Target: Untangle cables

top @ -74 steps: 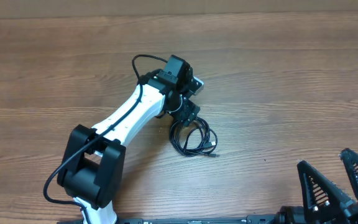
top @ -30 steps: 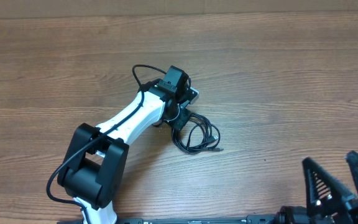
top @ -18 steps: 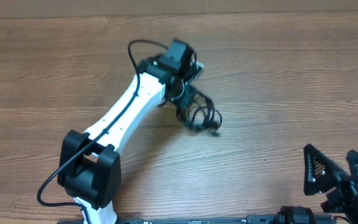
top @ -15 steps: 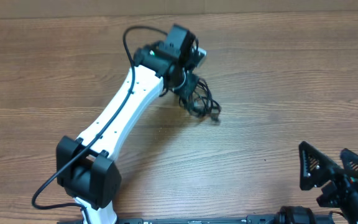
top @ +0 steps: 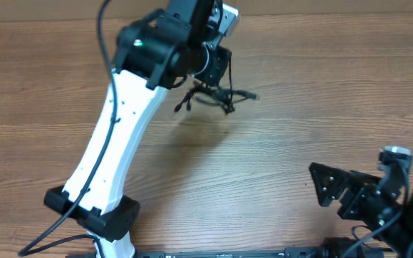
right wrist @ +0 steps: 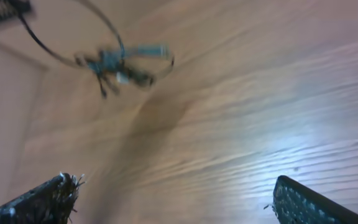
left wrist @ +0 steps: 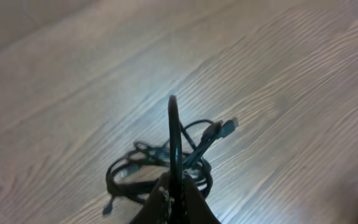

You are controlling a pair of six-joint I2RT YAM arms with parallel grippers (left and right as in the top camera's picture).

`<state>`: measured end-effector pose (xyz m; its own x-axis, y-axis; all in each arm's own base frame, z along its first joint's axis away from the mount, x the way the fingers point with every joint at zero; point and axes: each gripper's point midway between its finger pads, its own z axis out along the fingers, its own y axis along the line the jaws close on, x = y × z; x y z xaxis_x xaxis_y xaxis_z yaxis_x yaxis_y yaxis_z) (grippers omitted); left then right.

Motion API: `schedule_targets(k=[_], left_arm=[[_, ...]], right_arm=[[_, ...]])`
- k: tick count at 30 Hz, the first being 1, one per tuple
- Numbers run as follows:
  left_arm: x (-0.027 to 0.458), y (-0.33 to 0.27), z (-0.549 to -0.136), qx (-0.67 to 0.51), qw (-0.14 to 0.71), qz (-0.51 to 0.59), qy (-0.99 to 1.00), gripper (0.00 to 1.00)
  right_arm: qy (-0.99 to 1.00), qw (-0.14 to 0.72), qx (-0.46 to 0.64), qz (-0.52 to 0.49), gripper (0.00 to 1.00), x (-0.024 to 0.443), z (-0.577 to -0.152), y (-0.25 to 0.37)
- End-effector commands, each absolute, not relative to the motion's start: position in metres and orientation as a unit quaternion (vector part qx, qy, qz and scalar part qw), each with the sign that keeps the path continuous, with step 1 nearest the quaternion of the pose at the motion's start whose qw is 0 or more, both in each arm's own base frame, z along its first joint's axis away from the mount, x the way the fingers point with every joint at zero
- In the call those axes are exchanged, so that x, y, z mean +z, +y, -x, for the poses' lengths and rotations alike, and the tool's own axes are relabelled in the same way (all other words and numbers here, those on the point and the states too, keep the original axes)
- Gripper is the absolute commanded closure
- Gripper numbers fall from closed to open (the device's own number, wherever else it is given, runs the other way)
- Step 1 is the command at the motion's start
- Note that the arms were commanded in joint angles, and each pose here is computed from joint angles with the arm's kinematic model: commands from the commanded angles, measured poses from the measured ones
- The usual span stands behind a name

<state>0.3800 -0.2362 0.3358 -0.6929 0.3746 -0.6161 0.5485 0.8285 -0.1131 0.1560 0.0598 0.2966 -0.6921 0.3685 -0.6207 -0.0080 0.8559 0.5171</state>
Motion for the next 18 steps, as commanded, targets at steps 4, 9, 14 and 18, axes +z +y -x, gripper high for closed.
schedule_targets(k=[4, 9, 14, 18], left_arm=[[0.398, -0.245, -0.355, -0.222, 0.338, -0.245, 0.881, 0.96], [0.415, -0.239, -0.338, -0.250, 0.328, -0.193, 0.890, 0.96], [0.418, -0.232, -0.325, -0.273, 0.299, -0.120, 0.906, 0.96], [0.426, -0.234, -0.317, -0.303, 0.286, -0.089, 0.905, 0.96]], right_arm=[[0.859, 0.380, 0.322, 0.121, 0.00, 0.288, -0.148, 0.107], [0.832, 0.418, 0.306, 0.201, 0.05, 0.292, -0.157, 0.111], [0.803, 0.472, 0.288, 0.221, 0.07, 0.313, -0.184, 0.109], [0.799, 0.466, 0.312, 0.216, 0.07, 0.316, -0.195, 0.113]])
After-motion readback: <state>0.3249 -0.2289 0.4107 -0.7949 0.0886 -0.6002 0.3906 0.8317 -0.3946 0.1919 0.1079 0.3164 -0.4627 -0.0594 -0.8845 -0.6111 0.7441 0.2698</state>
